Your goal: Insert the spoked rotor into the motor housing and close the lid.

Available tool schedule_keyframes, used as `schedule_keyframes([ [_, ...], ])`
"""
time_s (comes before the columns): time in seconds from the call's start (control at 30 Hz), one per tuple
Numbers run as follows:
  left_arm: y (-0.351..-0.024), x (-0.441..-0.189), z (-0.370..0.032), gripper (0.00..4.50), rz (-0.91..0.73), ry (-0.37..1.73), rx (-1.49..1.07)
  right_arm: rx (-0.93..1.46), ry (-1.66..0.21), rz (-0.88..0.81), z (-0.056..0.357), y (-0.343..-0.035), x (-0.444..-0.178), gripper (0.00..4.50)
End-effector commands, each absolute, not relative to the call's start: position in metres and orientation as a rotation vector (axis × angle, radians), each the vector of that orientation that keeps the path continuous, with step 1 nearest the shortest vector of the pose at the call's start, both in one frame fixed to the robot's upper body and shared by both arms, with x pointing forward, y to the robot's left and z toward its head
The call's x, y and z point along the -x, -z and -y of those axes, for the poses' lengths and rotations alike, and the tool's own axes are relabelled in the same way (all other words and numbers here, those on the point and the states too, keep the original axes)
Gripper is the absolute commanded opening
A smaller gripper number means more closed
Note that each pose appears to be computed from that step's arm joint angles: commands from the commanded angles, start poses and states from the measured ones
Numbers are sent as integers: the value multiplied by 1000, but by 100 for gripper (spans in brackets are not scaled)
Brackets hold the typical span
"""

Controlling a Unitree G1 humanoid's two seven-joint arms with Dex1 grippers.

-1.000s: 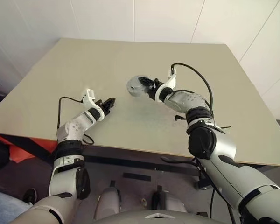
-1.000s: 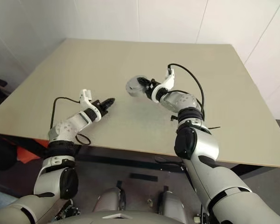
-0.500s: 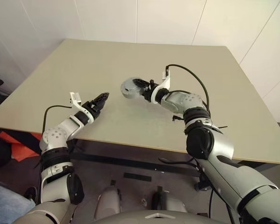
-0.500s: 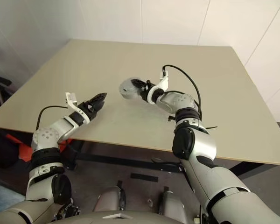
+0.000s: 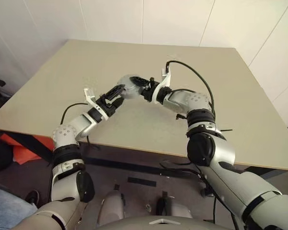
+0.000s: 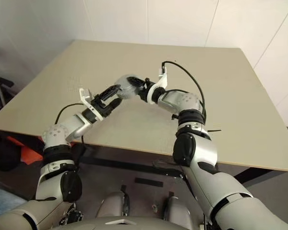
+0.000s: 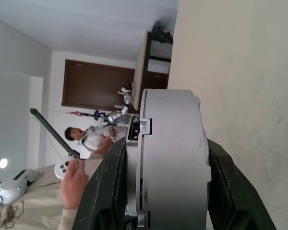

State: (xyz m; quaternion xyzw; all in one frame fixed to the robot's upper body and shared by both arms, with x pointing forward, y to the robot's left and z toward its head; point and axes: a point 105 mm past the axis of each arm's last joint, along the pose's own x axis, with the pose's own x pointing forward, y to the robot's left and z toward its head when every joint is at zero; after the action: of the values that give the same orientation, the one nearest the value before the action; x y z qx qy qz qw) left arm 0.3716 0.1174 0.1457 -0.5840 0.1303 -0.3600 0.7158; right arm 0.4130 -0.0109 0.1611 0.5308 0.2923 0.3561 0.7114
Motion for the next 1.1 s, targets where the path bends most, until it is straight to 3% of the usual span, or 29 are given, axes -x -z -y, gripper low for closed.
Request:
schedule_keyframes([
  [0.03,-160,-374,-123,440,-226,820,1318,-1192,-846,-541,16,-192,-417,220],
  [0.4,-152,-386,-136,440,-194,711,1292,-1182,-848,-527,16,-194,-417,220],
  [1.1,-159,-392,-116,440,-181,777,1339,-1155,-871,-497,15,-198,-414,220],
])
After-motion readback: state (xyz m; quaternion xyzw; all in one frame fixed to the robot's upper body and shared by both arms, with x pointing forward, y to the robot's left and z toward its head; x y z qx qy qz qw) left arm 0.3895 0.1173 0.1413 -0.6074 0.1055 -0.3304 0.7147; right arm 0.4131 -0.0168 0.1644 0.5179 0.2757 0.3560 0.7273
